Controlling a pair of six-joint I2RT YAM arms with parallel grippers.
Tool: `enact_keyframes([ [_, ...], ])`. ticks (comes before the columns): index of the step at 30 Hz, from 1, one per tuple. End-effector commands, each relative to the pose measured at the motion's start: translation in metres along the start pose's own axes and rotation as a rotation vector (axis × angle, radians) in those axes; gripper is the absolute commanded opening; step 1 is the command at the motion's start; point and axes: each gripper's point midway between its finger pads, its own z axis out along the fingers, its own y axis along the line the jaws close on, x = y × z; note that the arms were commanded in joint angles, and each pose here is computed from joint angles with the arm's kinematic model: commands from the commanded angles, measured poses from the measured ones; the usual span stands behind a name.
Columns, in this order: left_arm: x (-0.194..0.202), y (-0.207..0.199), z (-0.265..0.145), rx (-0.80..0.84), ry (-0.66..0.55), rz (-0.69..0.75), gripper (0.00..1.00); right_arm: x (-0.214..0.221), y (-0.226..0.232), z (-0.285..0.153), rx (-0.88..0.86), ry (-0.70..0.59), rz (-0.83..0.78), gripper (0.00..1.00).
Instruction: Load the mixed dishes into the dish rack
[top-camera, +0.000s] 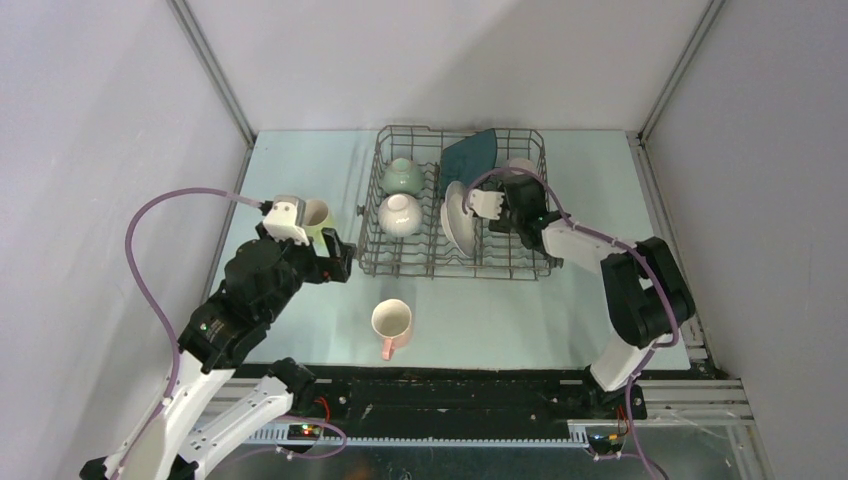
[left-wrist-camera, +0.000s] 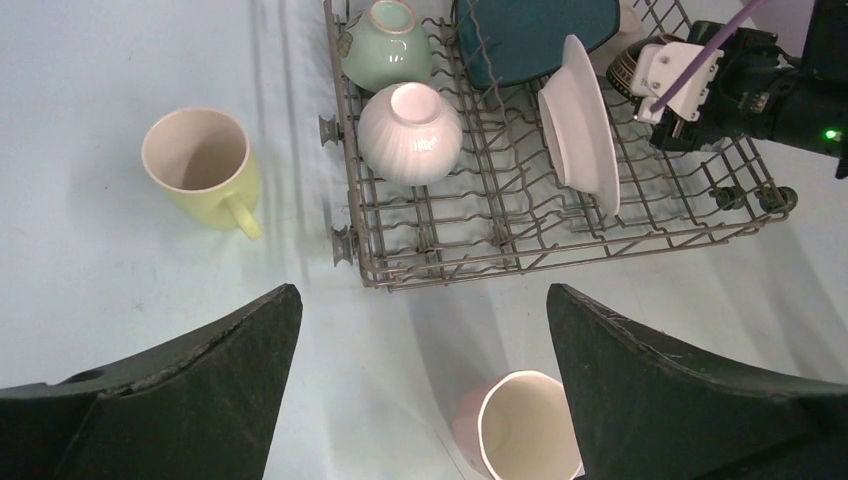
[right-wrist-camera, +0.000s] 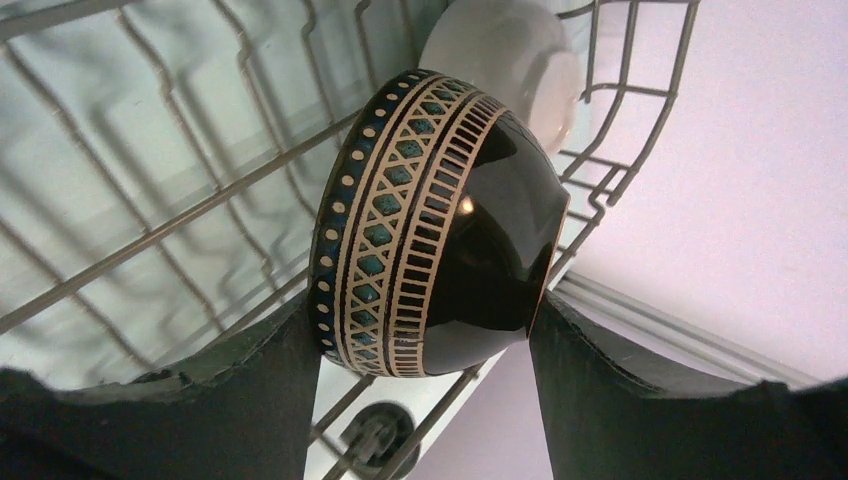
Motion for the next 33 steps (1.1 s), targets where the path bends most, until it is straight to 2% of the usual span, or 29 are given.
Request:
enact_keyframes([
  [1, -0.007, 0.006, -0.003, -0.029, -0.033, -0.007, 1.0, -0.024, -0.065, 0.005, 0.184, -0.051, -0.013, 0.0],
  [12, -0.009, 0.012, -0.005, -0.058, -0.032, 0.013, 1.0, -0.02, -0.048, 0.042, 0.133, -0.025, -0.044, 0.0],
  [26, -0.008, 0.017, -0.006, -0.088, -0.031, 0.012, 1.0, -0.007, -0.004, 0.057, -0.021, 0.016, -0.065, 0.0],
  [33, -0.01, 0.017, -0.007, -0.088, -0.034, 0.011, 1.0, -0.006, 0.0, 0.056, -0.046, 0.007, -0.065, 0.0],
])
